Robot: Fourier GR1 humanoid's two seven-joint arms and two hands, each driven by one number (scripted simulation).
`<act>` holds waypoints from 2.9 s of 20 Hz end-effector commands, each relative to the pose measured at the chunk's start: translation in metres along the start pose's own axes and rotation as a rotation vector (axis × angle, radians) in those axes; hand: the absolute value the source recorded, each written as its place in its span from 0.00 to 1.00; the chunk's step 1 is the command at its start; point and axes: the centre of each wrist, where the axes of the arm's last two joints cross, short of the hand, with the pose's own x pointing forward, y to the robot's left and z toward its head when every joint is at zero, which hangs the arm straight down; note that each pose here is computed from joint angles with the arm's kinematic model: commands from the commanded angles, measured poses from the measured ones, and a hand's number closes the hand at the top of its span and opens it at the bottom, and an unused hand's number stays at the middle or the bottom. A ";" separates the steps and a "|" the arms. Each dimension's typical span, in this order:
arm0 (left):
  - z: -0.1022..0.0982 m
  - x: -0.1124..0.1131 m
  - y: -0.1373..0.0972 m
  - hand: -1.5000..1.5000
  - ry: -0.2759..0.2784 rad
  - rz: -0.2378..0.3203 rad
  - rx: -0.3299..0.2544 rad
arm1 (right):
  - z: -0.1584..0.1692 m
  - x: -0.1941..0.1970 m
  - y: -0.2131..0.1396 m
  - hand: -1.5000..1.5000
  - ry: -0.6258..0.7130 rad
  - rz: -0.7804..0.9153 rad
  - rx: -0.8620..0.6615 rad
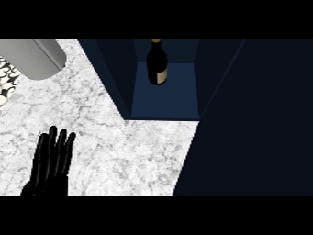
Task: Pick up the wine, place it into the cabinet and close the cabinet
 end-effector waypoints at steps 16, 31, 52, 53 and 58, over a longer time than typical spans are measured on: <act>0.006 0.046 0.078 0.00 -0.012 0.030 -0.005 | -0.086 0.029 0.068 1.00 -0.104 -0.127 0.117; -0.014 0.080 0.129 0.00 -0.051 0.029 -0.047 | -0.229 0.059 0.041 1.00 -0.060 -0.061 0.028; -0.033 0.111 0.165 0.00 -0.067 0.013 -0.031 | -0.346 0.028 -0.048 1.00 0.118 -0.201 0.145; -0.025 0.102 0.165 0.00 -0.065 0.020 -0.030 | -0.345 0.024 -0.067 1.00 0.110 -0.215 0.095; -0.024 0.105 0.170 0.00 -0.057 0.019 -0.035 | -0.337 0.003 -0.111 1.00 0.104 -0.202 -0.031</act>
